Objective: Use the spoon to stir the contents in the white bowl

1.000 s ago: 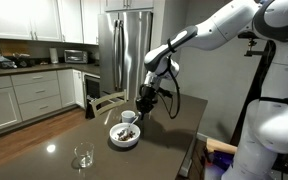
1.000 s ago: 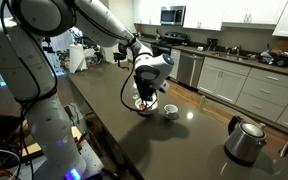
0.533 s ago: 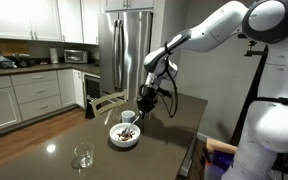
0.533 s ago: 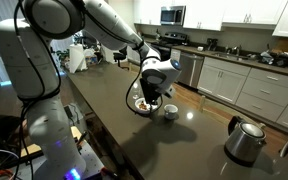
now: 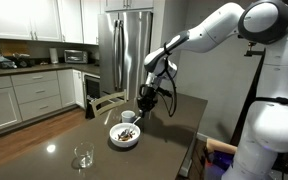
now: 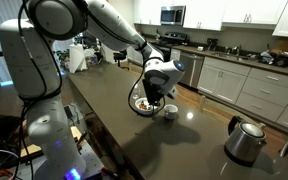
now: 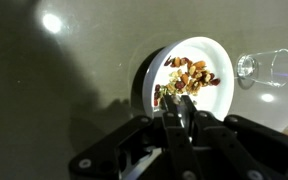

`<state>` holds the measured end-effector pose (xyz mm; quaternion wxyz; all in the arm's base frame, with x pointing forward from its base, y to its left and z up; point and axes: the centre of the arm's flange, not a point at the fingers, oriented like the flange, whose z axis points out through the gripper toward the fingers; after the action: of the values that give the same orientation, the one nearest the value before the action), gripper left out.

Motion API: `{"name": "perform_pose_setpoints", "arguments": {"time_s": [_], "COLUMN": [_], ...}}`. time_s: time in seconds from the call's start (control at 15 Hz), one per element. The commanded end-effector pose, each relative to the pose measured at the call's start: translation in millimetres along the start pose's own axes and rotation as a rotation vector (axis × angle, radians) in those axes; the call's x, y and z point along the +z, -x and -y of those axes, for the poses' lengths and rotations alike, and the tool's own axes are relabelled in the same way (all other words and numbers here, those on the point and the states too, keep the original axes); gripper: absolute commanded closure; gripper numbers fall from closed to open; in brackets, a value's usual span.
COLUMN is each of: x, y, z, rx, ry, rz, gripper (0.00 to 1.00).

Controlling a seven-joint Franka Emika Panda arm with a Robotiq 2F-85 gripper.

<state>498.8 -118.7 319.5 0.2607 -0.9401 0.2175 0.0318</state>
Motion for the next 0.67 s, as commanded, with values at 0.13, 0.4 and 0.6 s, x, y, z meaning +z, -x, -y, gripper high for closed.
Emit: {"name": "perform_pose_setpoints", "arguments": {"time_s": [0.13, 0.4, 0.6], "x": [-3.9, -4.6, -5.5], "y": [-7.5, -7.4, -7.4], "z": [-1.5, -1.6, -1.8], "rx": [0.02, 0.03, 0.043], "ry": [-0.014, -0.006, 0.002], "rz": [-0.005, -0.022, -0.036], "gripper": [0.82, 0.82, 0.78]}}
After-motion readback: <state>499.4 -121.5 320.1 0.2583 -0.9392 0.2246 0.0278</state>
